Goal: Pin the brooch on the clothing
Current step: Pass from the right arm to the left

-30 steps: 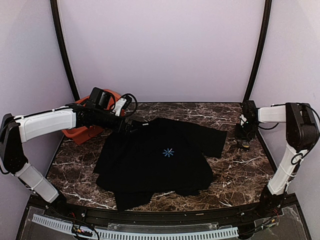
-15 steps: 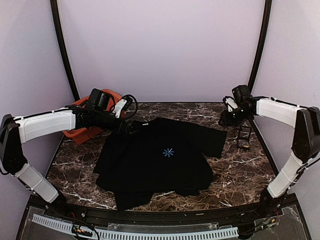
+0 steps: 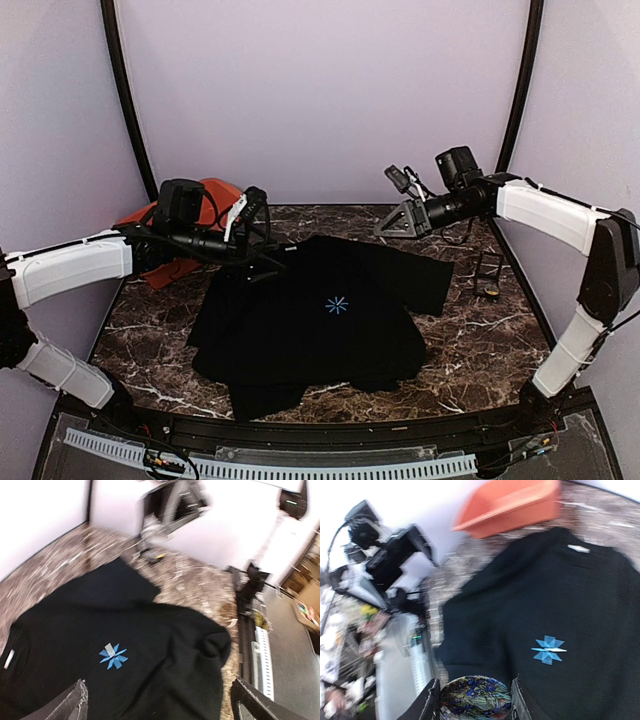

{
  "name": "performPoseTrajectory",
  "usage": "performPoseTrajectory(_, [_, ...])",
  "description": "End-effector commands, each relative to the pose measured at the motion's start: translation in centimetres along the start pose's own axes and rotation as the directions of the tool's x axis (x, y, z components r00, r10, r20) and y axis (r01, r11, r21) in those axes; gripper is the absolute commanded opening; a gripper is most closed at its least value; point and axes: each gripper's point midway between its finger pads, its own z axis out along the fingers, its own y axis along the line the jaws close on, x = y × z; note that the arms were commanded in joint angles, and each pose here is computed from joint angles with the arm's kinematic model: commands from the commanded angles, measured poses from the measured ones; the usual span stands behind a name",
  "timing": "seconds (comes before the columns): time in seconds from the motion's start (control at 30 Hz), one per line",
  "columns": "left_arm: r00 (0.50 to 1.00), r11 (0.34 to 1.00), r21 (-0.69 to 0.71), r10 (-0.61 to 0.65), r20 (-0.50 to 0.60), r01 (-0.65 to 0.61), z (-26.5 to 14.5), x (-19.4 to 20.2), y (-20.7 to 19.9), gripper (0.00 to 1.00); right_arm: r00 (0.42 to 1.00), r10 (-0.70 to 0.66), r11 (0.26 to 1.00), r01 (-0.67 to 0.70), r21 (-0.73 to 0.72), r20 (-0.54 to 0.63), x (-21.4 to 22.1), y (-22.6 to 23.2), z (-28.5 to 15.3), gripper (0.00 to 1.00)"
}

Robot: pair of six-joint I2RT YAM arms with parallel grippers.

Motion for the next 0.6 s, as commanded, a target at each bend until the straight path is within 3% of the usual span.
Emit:
performPoseTrajectory(0.0, [0.98,0.966,0.176,0.179,0.085,-0.191,-0.6,-1.3,-5.2,0.99,0.999,-0.035,0.935,0.021,-0.354,-0.032,0.5,6.0,1.5,0.41])
performPoseTrajectory(0.2, [0.972,0.948,0.215,0.222,0.082,-0.234,-0.2,-0.9,-6.7,0.99,0.99,-0.12,0.834,0.056,-0.549,-0.081,2.1,11.0,3.1,0.42])
performPoseTrajectory(0.57, [0.959,0.937,0.214,0.256,0.119,-0.277,-0.3,-1.3,-7.3,0.97,0.959,-0.212,0.764,0.042,-0.643,-0.189,5.9,15.2,7.0,0.43])
